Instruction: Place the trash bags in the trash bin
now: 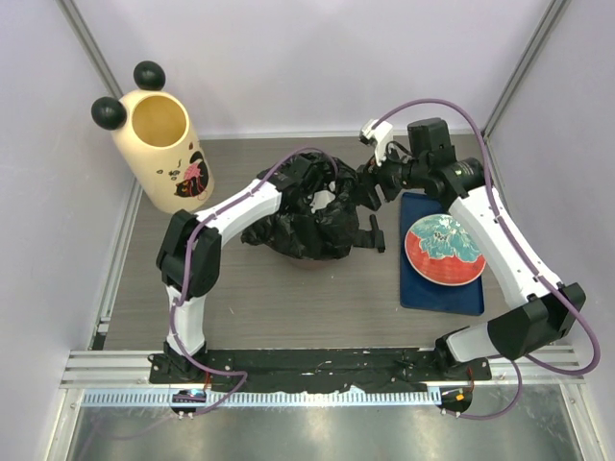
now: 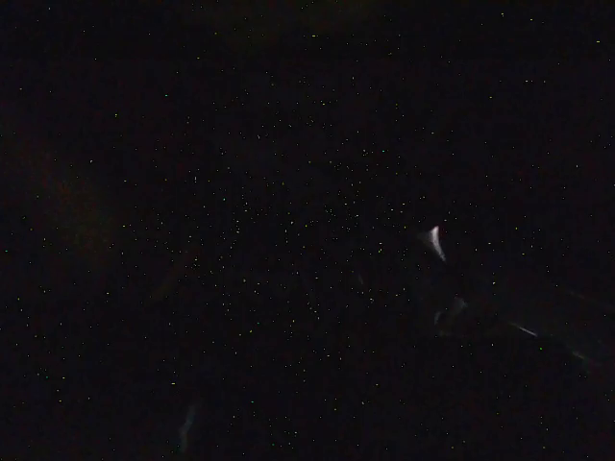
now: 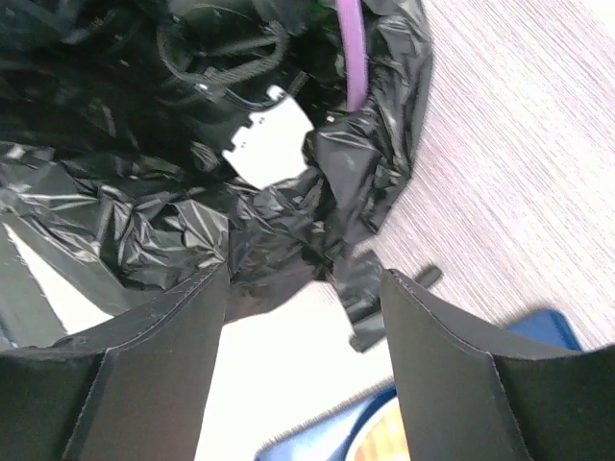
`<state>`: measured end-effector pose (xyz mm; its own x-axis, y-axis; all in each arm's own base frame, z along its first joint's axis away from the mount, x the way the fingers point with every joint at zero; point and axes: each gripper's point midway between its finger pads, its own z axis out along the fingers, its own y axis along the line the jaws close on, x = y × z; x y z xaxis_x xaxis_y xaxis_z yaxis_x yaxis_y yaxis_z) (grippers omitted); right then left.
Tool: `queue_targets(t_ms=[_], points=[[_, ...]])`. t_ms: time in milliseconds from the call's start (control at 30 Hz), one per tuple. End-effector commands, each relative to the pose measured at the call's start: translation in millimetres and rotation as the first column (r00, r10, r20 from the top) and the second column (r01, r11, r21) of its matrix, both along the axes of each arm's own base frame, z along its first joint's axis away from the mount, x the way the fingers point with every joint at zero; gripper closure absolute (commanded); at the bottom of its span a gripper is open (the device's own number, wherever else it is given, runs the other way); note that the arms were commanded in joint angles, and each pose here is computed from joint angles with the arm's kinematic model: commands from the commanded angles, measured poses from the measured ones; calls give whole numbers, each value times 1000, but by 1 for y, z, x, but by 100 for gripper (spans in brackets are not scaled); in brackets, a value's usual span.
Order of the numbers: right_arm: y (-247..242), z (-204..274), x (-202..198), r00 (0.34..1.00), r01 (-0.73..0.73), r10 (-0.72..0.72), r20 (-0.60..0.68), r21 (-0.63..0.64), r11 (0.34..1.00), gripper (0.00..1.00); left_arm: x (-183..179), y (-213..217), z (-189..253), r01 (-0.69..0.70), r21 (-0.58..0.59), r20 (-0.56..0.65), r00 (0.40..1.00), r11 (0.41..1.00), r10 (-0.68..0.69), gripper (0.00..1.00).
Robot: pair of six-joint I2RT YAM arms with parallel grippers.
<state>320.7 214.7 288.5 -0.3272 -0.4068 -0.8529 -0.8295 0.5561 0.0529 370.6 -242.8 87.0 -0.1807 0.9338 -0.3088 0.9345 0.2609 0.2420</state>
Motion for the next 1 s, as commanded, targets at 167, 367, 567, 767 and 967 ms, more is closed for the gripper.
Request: queue_targets(t_ms=[167, 367, 567, 767, 967], points=[[19, 57, -31, 966, -193, 188, 178, 13, 981, 28, -1, 2, 16, -64, 12, -4, 998, 998, 64, 89], [62, 56, -51, 905, -352, 350, 240, -38, 935, 28, 0, 1, 16, -53, 26, 10, 999, 998, 53, 89], [88, 27, -57, 855, -465, 476, 207, -102, 879, 31, -1, 1, 12, -57, 28, 14, 998, 998, 56, 89], [91, -29, -76, 783, -587, 616, 84, -227, 777, 48, -1, -2, 13, -71, 17, 2, 997, 997, 71, 89], [86, -53, -77, 756, -622, 654, 7, -304, 722, 99, -9, -10, 29, -72, -36, -39, 997, 997, 71, 89]])
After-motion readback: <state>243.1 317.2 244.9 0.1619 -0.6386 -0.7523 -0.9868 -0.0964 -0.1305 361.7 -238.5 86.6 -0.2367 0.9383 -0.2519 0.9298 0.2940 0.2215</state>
